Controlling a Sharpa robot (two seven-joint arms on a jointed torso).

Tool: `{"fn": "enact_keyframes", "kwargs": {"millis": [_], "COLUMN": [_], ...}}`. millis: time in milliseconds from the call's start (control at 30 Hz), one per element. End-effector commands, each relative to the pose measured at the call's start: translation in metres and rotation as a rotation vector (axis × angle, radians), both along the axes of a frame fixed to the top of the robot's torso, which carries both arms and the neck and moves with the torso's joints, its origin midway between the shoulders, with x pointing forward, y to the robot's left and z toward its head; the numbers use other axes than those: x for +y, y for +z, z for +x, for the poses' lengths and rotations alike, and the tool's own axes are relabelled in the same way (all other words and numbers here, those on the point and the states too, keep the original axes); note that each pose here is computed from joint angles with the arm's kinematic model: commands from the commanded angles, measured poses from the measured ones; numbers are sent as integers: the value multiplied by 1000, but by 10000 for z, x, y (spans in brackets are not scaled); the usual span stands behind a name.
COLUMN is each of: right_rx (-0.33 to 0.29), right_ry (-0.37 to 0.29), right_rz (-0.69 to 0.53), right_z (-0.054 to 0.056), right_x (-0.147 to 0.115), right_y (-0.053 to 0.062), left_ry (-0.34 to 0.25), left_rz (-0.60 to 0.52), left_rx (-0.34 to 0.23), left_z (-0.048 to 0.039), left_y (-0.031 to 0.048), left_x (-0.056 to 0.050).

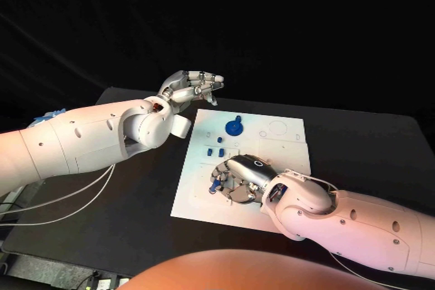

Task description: Assemble the parts on the task board

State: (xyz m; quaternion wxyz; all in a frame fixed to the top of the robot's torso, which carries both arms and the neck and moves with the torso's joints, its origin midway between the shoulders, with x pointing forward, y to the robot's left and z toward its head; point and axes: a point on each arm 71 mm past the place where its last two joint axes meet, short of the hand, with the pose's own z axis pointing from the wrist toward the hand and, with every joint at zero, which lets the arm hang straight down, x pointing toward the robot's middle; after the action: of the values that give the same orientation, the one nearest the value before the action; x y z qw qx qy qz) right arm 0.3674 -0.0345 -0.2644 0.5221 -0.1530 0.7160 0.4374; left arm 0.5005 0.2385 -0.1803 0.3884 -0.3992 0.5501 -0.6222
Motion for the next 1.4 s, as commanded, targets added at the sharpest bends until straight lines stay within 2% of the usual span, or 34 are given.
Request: {"fn": "enact_keyframes", "kwargs": {"millis": [33,600,900,1200,1400], "right_rx": [2,13,14,-8,-31], "right_ry": [22,28,24,-8,-31], "right_rz": [-22,-64,-63,-8,86], "right_z": [-18,-16,-17,-2,-28], "right_x": [13,50,69,26,-74], "right_y": [-24,-118,-132,-94,0], "left_ry": [-17,-17,-19,-20,-20], "left_rz": [-12,-12,-12,-11,-11], "left_rx": [-1,-1,1,4,5], "left_z": [-3,-4,-6,-7,-6], "left_y": [10,10,9,8,6], "left_x": [-21,-22,-24,-18,-12]}}
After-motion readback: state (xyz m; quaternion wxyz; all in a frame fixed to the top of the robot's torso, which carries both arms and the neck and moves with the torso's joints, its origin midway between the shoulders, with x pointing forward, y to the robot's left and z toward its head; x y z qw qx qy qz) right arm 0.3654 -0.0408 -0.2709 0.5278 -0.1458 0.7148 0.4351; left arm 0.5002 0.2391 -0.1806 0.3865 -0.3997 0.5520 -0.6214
